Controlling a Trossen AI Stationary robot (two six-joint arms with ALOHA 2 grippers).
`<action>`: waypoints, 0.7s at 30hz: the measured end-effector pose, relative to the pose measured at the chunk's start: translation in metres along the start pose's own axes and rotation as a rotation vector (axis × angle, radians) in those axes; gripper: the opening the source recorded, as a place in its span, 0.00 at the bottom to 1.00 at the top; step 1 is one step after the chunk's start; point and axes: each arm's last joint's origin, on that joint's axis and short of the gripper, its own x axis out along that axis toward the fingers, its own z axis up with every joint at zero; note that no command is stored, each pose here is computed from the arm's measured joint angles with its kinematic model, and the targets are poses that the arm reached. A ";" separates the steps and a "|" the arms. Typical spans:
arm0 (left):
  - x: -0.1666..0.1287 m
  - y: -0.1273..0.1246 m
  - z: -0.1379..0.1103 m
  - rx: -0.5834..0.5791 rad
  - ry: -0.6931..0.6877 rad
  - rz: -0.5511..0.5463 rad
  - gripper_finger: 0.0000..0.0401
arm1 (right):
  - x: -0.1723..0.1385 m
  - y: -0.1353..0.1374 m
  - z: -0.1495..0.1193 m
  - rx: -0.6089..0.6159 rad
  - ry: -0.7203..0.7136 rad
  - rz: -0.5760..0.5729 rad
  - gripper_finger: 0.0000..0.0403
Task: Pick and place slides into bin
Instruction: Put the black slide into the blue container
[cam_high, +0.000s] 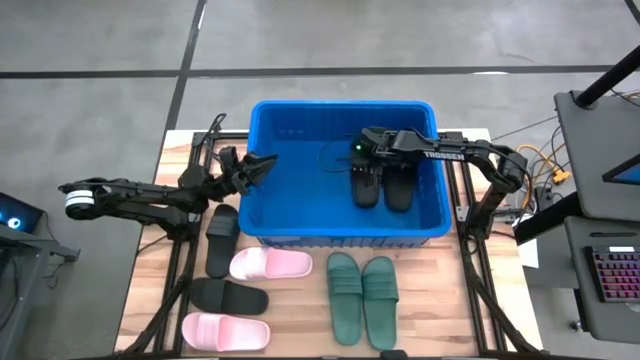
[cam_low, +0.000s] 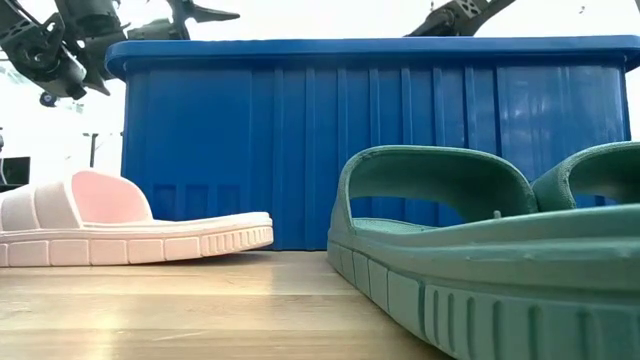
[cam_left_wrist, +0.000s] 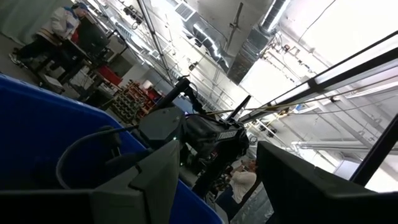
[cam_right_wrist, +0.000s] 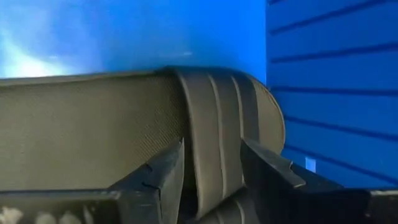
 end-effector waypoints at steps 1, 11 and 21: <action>0.000 0.000 0.000 0.000 0.001 0.001 0.50 | 0.000 0.000 0.001 -0.003 -0.006 0.003 0.36; -0.002 0.001 -0.001 0.000 0.007 0.005 0.50 | 0.009 0.006 -0.003 -0.088 -0.022 0.045 0.35; -0.002 0.002 -0.002 0.001 0.008 0.005 0.50 | 0.025 0.010 -0.004 -0.099 0.006 -0.022 0.18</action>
